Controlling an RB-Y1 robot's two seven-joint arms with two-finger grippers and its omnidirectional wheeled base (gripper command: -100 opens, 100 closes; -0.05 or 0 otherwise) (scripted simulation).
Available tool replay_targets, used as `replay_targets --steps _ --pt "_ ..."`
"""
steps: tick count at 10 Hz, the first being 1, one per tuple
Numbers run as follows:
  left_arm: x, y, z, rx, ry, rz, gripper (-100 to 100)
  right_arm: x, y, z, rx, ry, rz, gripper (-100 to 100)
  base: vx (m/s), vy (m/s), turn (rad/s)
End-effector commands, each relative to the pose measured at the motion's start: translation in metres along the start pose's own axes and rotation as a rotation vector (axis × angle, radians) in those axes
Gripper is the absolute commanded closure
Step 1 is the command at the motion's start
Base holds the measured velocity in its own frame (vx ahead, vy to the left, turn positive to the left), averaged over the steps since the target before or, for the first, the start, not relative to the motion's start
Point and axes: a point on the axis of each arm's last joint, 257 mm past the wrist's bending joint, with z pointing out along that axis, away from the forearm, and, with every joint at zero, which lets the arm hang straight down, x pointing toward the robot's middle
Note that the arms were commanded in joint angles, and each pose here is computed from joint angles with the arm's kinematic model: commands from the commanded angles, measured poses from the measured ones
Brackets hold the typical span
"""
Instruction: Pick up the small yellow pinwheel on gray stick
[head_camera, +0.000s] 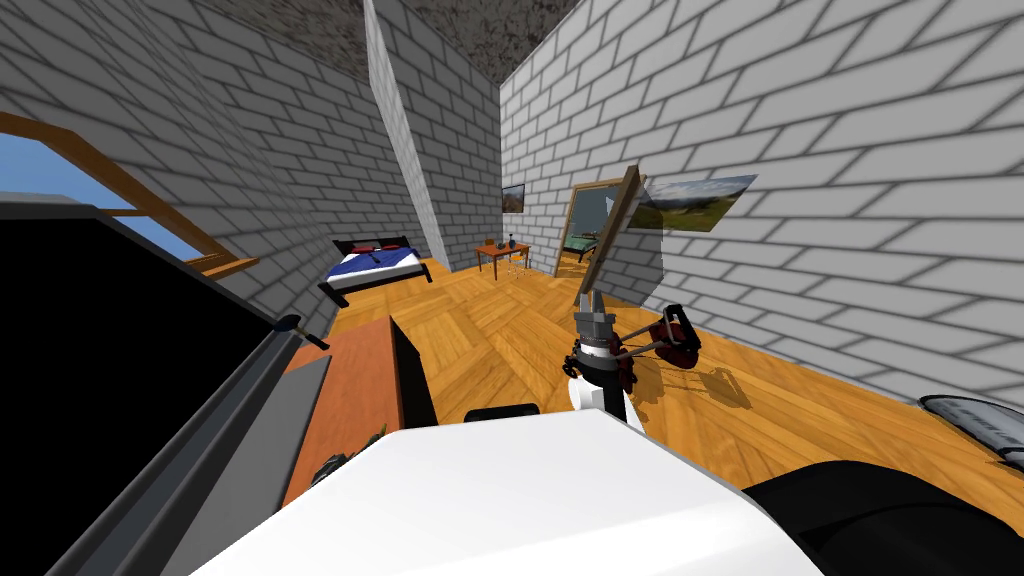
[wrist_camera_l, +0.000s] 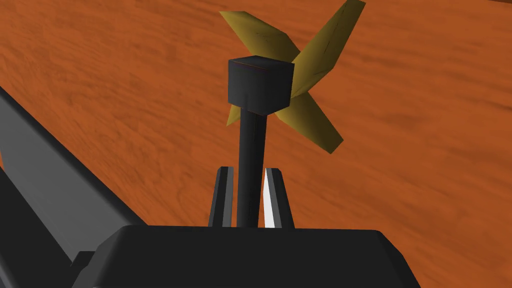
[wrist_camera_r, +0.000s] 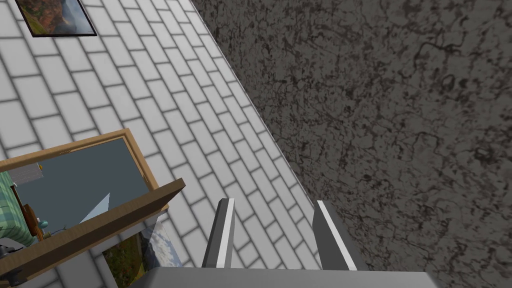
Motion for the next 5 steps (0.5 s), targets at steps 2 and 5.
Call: replay_targets --steps 2,5 --pt "0.0 0.0 0.0 0.0 0.0 0.0 0 0.0 0.0 0.0 0.0 0.0 0.0 0 0.0 0.0 0.0" --pt "-0.001 0.007 -0.003 -0.013 0.009 0.009 0 0.0 0.0 0.0 0.0 0.0 0.0 0 0.032 0.006 0.095"
